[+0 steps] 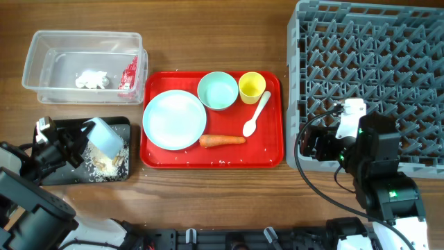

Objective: Sort waste into correct bins and load items into the dishwasher rack
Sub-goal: 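Carry the blue bowl over the black tray and tip the rice out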

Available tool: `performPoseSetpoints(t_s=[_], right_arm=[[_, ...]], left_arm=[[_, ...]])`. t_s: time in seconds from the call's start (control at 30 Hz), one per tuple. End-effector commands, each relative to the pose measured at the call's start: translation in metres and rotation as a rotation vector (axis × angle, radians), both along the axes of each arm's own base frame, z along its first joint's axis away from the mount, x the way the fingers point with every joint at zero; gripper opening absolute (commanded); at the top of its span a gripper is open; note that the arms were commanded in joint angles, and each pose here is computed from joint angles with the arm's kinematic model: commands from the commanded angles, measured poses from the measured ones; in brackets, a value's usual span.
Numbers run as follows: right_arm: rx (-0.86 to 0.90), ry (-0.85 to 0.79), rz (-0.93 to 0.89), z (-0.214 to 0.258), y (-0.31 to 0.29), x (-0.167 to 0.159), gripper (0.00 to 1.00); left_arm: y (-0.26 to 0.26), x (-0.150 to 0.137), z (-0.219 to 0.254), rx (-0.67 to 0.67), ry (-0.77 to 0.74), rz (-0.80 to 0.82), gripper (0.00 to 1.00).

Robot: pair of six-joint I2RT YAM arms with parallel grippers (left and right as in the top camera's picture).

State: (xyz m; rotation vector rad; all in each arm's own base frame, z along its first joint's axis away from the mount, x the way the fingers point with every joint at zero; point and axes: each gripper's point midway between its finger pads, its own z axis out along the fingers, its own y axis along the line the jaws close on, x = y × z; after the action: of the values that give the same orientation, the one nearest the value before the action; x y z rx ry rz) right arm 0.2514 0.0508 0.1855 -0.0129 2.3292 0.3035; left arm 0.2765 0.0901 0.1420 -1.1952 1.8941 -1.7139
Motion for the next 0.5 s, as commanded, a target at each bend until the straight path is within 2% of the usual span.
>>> performPoseSetpoints(t_s=[0.0, 0.2, 0.23, 0.27, 0.37, 0.47], right_arm=[[0.011, -0.017, 0.000, 0.009, 0.001, 0.002, 1.00], [0.009, -0.003, 0.000, 0.006, 0.001, 0.000, 1.00], [0.010, -0.004, 0.000, 0.006, 0.001, 0.000, 1.00], [0.009, -0.003, 0.000, 0.006, 0.001, 0.000, 1.00], [0.010, -0.002, 0.000, 0.006, 0.001, 0.000, 1.00], [0.010, -0.003, 0.000, 0.006, 0.001, 0.000, 1.00]], left_arm=[[0.002, 0.001, 0.003, -0.020, -0.025, 0.017, 0.04], [0.003, 0.002, 0.002, -0.007, -0.036, 0.017, 0.04], [0.006, 0.004, 0.001, 0.016, -0.052, 0.016, 0.04], [0.012, 0.007, -0.007, 0.094, -0.075, 0.005, 0.04], [0.020, 0.003, -0.033, 0.136, 0.091, 0.007, 0.04], [0.019, 0.007, -0.024, 0.112, 0.040, 0.016, 0.04]])
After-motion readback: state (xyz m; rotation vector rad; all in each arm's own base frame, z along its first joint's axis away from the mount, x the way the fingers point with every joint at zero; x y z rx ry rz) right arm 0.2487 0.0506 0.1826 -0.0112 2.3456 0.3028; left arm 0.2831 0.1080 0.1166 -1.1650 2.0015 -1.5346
